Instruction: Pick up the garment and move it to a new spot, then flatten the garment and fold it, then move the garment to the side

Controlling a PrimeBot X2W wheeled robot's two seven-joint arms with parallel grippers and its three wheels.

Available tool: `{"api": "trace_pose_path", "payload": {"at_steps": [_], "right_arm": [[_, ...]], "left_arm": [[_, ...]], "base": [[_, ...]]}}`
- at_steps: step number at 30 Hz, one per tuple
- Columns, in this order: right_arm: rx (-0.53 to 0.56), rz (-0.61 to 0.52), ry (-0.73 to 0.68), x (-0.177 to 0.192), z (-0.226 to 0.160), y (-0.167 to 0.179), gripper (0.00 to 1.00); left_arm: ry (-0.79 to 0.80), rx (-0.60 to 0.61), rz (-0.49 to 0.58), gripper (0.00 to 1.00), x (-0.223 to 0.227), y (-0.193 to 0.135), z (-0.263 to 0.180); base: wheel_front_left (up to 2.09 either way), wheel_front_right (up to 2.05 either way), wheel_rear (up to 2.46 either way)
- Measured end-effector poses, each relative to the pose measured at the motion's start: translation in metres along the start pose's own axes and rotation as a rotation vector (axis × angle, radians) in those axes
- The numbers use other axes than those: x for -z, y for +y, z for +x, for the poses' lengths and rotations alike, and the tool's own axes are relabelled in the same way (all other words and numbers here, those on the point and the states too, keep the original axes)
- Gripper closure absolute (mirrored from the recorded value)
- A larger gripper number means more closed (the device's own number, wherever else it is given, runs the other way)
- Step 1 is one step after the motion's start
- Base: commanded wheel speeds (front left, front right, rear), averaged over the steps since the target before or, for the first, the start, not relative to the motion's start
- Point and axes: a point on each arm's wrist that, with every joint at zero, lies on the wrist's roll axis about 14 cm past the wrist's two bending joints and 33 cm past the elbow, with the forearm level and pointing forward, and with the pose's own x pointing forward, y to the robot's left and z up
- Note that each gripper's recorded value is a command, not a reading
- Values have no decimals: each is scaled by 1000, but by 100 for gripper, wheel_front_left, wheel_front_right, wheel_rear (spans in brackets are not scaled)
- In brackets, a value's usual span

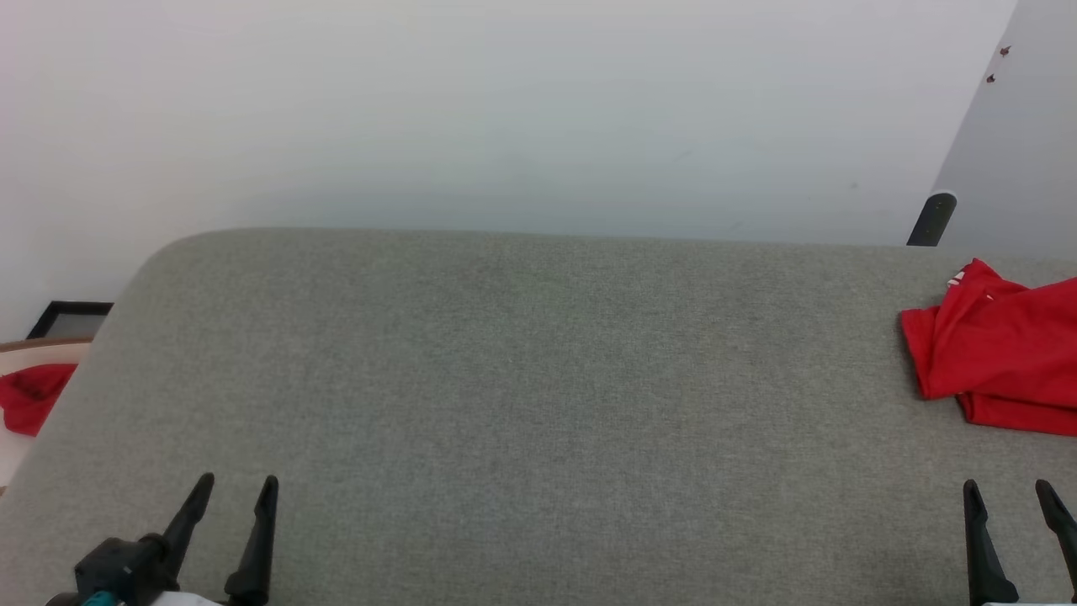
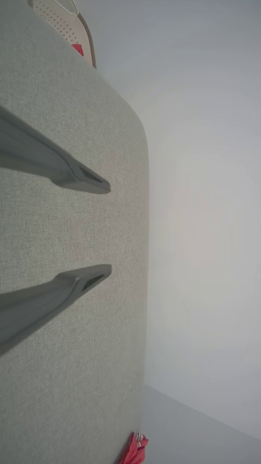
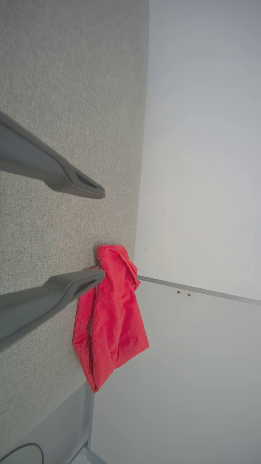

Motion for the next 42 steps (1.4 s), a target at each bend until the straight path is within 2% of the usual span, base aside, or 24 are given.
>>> {"api": "trace_pose_path", "payload": {"at_steps": [13,14,22,42], "right_arm": [[4,8,-1,2,-3,-1,0],[3,8,-2,2,-3,-1,100],[17,74,85,28,-9,5,100],[92,458,101,31,-3,3,100]], "left_arm": [[11,1,18,0,3,0,0],[10,-2,21,100,3,1,0],[118,-17,-67,100,40,-13,-14],[115,-102,-422,100,39,-15,0]], "base": [[0,0,0],[0,0,0],[0,0,0],[0,0,0]]}}
